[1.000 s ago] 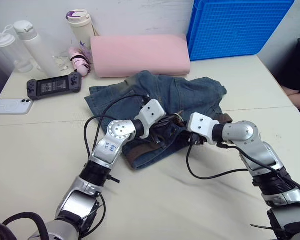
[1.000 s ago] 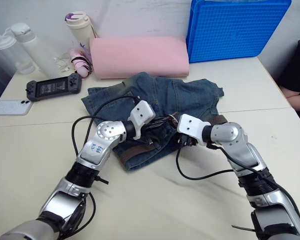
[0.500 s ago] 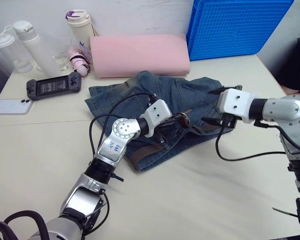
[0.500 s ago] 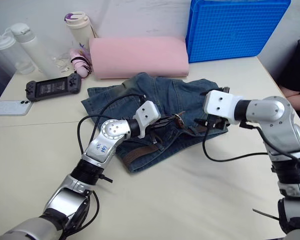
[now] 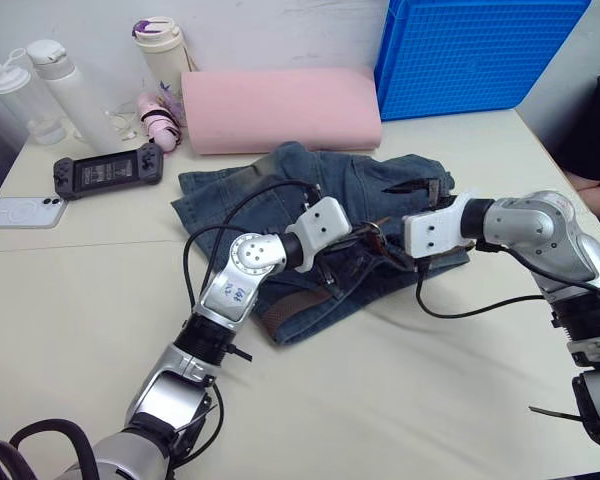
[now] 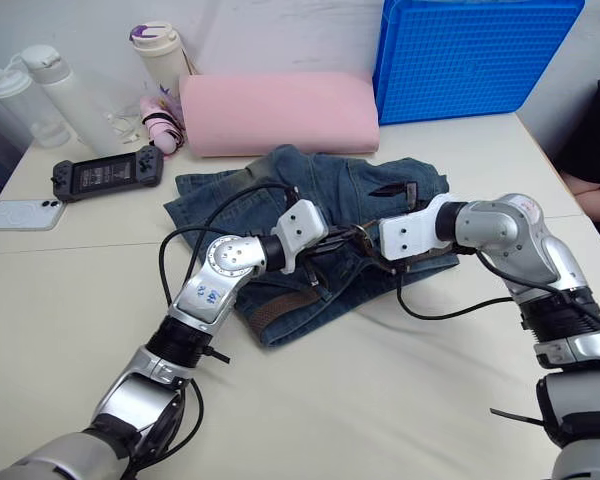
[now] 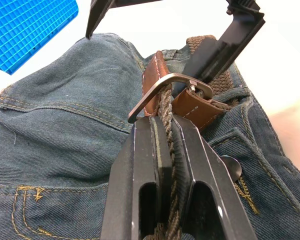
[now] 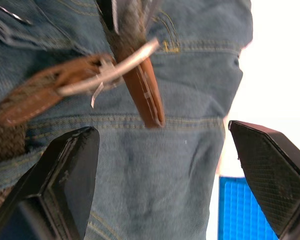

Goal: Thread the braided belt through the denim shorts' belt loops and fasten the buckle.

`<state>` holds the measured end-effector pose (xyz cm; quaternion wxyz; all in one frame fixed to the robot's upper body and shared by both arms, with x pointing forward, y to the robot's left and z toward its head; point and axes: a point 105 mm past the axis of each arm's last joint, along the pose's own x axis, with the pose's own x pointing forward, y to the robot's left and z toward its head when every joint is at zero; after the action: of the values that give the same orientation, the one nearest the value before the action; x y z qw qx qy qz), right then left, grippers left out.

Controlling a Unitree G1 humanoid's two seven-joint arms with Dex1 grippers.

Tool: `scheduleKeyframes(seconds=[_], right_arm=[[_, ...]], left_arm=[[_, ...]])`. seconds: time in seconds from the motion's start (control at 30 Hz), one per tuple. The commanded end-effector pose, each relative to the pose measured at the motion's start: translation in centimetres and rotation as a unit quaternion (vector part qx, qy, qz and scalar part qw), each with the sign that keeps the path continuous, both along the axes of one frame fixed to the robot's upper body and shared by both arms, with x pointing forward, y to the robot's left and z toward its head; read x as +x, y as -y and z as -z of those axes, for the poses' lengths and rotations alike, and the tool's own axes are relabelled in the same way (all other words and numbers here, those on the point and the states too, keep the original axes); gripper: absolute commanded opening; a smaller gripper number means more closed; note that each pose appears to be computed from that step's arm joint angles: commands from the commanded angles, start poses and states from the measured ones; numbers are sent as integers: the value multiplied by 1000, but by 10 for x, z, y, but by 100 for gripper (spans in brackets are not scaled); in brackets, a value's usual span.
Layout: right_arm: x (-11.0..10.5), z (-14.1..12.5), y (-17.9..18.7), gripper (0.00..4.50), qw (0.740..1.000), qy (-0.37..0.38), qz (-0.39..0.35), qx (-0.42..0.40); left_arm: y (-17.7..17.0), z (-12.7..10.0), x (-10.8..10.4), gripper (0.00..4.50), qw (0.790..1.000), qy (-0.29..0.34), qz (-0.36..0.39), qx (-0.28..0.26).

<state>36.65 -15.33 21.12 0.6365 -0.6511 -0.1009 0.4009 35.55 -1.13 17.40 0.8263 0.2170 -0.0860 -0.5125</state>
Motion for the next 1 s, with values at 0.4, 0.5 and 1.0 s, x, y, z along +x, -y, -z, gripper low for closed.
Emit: scheduleKeyframes(seconds=[0.4,0.5,1.0], right_arm=[[-8,-12,-12,0,998,38,-46,-7],[-6,-12,-4,0,998,47,-35,-10],[1,-57,48,0,994,78,45,64]], left_arm=[[7,-20,-1,166,999,10,11,-36],[3,-28,-3,288,998,1,15,-58],[-23,-45,-10,447,995,-43,26,-89]])
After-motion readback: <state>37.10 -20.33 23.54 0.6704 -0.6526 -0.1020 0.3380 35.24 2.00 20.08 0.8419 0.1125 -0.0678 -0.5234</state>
